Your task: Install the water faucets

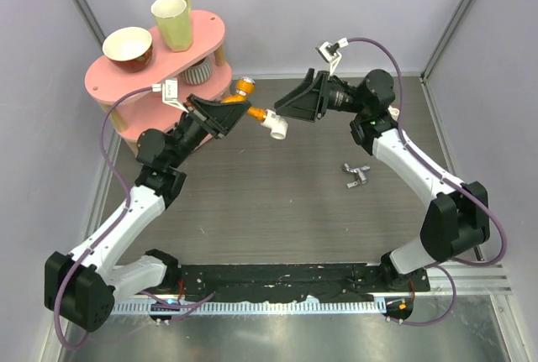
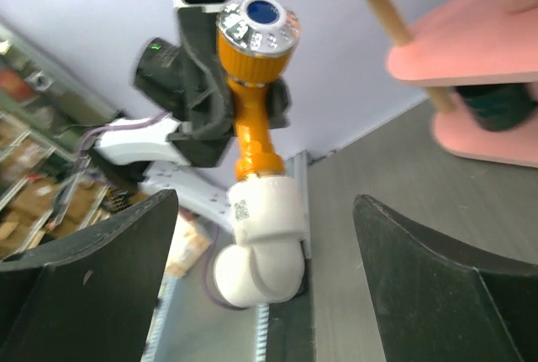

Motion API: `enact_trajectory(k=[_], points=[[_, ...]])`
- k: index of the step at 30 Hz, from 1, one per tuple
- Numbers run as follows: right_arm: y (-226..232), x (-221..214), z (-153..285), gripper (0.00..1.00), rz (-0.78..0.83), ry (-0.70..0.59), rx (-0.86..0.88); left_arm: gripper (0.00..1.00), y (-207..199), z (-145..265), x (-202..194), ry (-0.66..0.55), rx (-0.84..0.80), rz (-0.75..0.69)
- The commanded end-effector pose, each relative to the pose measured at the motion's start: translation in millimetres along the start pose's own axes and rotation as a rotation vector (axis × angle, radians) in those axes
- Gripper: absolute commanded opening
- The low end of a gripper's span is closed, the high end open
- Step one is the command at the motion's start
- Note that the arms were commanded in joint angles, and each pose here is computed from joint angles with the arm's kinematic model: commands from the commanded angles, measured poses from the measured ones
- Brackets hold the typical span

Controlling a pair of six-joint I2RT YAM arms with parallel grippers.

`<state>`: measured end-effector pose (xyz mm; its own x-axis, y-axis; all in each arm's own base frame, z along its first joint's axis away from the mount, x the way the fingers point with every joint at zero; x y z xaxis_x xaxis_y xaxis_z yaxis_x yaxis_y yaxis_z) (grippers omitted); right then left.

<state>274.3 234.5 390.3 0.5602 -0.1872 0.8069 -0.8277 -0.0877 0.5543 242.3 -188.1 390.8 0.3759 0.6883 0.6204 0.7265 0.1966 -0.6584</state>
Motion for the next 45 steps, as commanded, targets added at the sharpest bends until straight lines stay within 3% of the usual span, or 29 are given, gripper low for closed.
enact_trajectory(k=[1, 4, 9, 13, 16, 18, 25, 33, 36, 37, 39, 40, 43, 45], points=[[-15, 5, 13, 0.91, 0.228, 0.011, -0.261, 0.00, 4, 3, 15, -0.101, 0.162, 0.060], [-17, 11, 25, 0.92, 0.390, -0.013, -0.415, 0.00, 10, 3, 13, -0.088, 0.241, 0.110], [-1, 12, 39, 0.93, 0.652, -0.080, -0.480, 0.00, 17, 4, 14, -0.094, 0.345, 0.159], [18, -2, 27, 0.93, 0.909, -0.009, -0.415, 0.00, 21, 3, 11, -0.076, 0.376, 0.210], [16, -14, 21, 0.95, 1.050, 0.099, -0.496, 0.00, 22, 1, 10, -0.072, 0.377, 0.245], [15, -27, 11, 0.95, 1.047, 0.193, -0.512, 0.00, 21, 1, 9, -0.070, 0.376, 0.258], [-2, -53, -5, 0.95, 1.180, 0.341, -0.644, 0.00, 17, -1, 10, -0.063, 0.353, 0.282], [-19, -64, -17, 0.89, 1.288, 0.347, -0.764, 0.00, 13, -3, 8, -0.043, 0.318, 0.311], [-20, -66, -22, 0.72, 1.286, 0.349, -0.746, 0.00, 12, -4, 8, -0.035, 0.310, 0.310], [-18, -66, -24, 0.57, 1.274, 0.335, -0.724, 0.00, 13, -4, 7, -0.030, 0.311, 0.307], [-13, -66, -27, 0.38, 1.257, 0.328, -0.696, 0.00, 15, -4, 5, -0.016, 0.309, 0.301], [-9, -61, -30, 0.21, 1.243, 0.317, -0.688, 0.00, 15, -4, 4, -0.008, 0.309, 0.299], [3, -60, -36, 0.02, 1.183, 0.340, -0.602, 0.00, 17, -4, 3, 0.008, 0.295, 0.234], [11, -64, -39, 0.01, 1.115, 0.344, -0.546, 0.00, 16, -3, 4, 0.018, 0.264, 0.137]])
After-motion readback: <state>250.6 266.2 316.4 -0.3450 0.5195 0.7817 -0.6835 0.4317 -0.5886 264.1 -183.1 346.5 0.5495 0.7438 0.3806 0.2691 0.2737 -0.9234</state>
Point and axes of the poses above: each gripper's point midway between its finger pads, its own z axis back along the fingers, its own y axis along the line the jaws close on, x = y × z, the point moved 7 cm from there along z, back along the fingers, and after that the axes turned 5 degrees about z, right-handed, at the moved point
